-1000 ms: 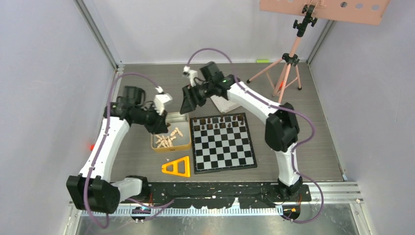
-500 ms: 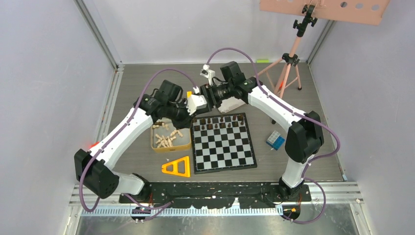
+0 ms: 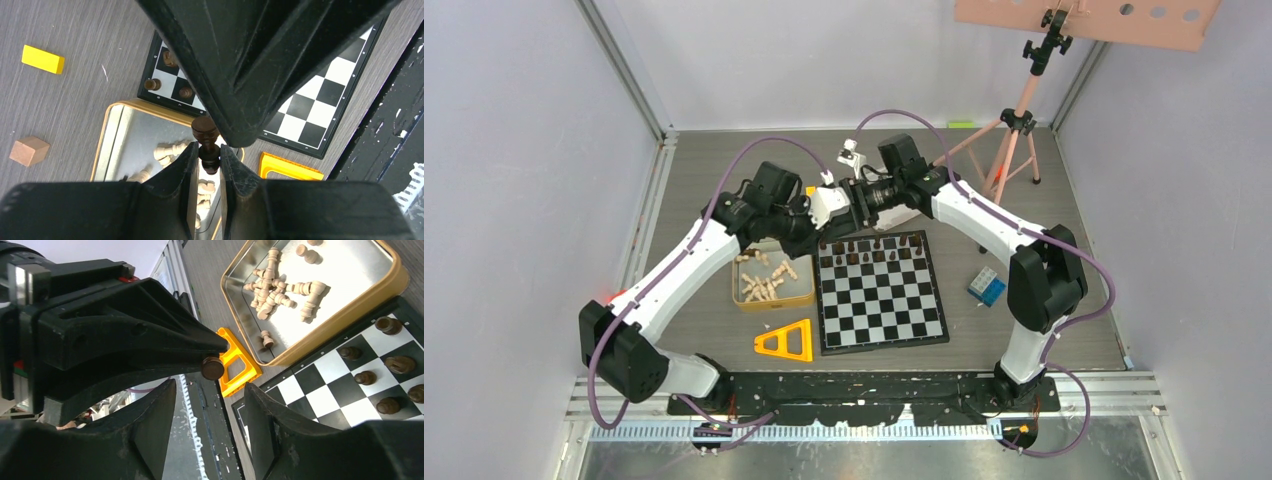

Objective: Set up the chess pieces on the board
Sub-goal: Place the chess piece on the chessboard.

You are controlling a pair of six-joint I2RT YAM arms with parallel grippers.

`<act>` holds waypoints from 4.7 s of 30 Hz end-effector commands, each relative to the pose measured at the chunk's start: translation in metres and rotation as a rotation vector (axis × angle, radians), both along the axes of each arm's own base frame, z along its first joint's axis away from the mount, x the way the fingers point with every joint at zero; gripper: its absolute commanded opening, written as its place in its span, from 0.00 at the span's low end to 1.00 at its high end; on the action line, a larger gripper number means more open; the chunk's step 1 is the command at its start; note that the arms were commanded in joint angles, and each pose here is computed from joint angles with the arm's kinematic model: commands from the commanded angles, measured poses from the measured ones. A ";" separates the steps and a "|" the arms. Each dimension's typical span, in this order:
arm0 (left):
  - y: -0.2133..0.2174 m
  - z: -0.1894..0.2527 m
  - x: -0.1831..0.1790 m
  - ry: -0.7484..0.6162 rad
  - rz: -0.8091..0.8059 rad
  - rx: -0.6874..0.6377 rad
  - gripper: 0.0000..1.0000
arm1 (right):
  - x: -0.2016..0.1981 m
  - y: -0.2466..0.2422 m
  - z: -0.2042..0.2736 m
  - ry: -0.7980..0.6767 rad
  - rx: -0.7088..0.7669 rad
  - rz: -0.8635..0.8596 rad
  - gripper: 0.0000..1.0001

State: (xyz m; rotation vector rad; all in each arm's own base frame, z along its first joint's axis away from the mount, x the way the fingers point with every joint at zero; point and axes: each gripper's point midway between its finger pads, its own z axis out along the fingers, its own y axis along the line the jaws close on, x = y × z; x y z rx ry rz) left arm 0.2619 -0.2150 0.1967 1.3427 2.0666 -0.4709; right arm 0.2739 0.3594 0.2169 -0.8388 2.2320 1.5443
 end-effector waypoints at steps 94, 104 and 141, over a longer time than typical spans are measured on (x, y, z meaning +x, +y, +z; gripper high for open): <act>-0.061 0.090 0.061 -0.130 -0.195 -0.726 0.14 | 0.055 -0.051 0.078 0.134 0.423 -0.283 0.01; -0.060 0.098 0.058 -0.118 -0.195 -0.731 0.00 | 0.058 -0.051 0.067 0.133 0.403 -0.292 0.18; -0.063 -0.023 0.086 0.072 -0.349 0.502 0.00 | 0.038 -0.229 0.029 -0.271 -0.022 -0.565 0.54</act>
